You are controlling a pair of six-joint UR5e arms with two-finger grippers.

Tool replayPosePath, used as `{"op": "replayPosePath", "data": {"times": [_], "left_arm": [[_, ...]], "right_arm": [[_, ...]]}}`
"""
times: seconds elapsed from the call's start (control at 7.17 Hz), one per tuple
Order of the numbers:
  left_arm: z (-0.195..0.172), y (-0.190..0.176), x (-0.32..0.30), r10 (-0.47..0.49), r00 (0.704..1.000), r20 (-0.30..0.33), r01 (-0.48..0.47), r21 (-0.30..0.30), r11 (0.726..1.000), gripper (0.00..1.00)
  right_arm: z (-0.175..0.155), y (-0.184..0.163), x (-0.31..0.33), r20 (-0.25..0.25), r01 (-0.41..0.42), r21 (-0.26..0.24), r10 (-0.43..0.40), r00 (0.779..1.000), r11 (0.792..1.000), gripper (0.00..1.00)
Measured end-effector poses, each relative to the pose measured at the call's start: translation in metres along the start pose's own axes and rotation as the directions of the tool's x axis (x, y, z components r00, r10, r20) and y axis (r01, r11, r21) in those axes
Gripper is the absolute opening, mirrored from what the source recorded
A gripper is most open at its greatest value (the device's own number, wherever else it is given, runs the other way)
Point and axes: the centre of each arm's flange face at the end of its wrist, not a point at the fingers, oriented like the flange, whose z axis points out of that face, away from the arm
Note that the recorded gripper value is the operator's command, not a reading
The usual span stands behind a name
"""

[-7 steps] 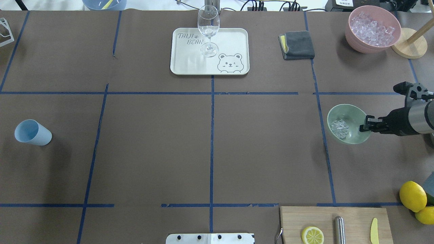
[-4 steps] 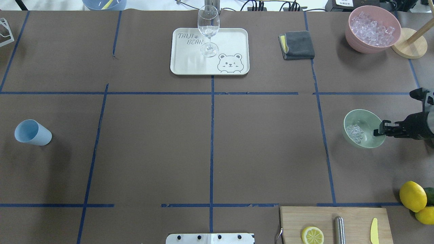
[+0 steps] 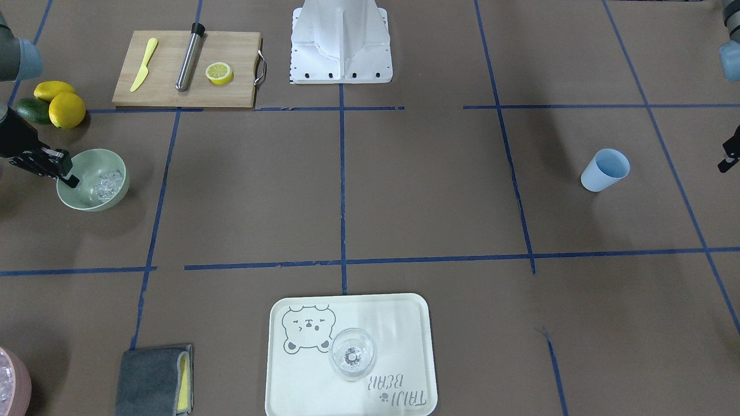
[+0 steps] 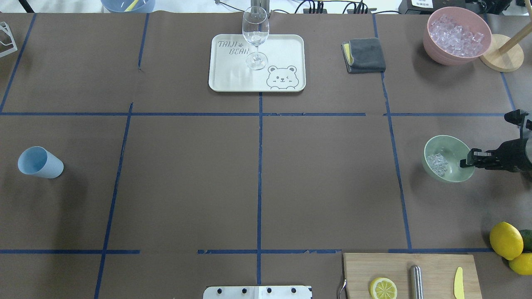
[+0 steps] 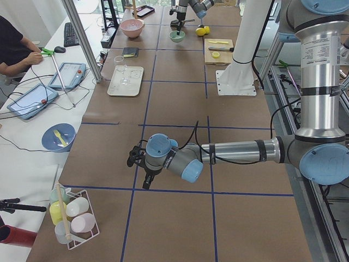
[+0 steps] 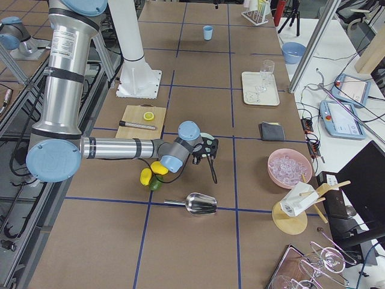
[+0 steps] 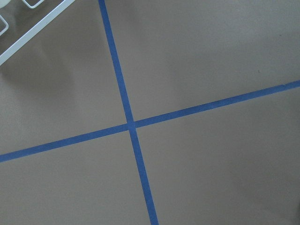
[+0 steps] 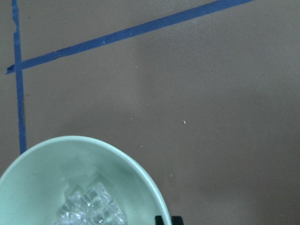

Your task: Pour ice into bowl

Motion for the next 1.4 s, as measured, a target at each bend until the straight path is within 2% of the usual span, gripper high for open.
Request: {"op": "replayPosePath", "data": {"times": [0.28,0.56,0.7,0.84,0.98,1.4], "left_arm": [[0.0,0.0,0.0,-0.001,1.0,0.001,0.001,-0.001,1.0,1.0],[0.001,0.0,-0.001,-0.002,1.0,0.002,0.002,-0.001,1.0,1.0],[0.0,0.0,-0.001,-0.002,1.0,0.002,0.002,-0.001,1.0,1.0],[0.0,0.0,0.0,-0.001,1.0,0.002,0.001,-0.001,1.0,1.0],[0.0,0.0,0.0,-0.001,1.0,0.002,0.001,-0.001,1.0,1.0],[-0.001,0.0,0.0,-0.001,1.0,0.002,0.001,0.002,1.0,1.0]], "right_arm": [[0.003,-0.001,0.001,-0.004,-0.001,-0.003,0.001,1.0,1.0,0.08],[0.005,-0.001,0.003,-0.006,-0.002,-0.007,0.002,1.0,1.0,0.53],[0.005,-0.001,0.002,-0.006,-0.001,-0.007,0.001,1.0,1.0,0.63],[0.005,-0.001,0.002,-0.006,-0.001,-0.008,0.001,1.0,1.0,0.9],[0.005,-0.001,0.002,-0.006,0.0,-0.008,0.0,1.0,1.0,1.0],[-0.008,-0.005,0.001,0.021,0.007,-0.016,-0.007,1.0,1.0,1.0]]}}
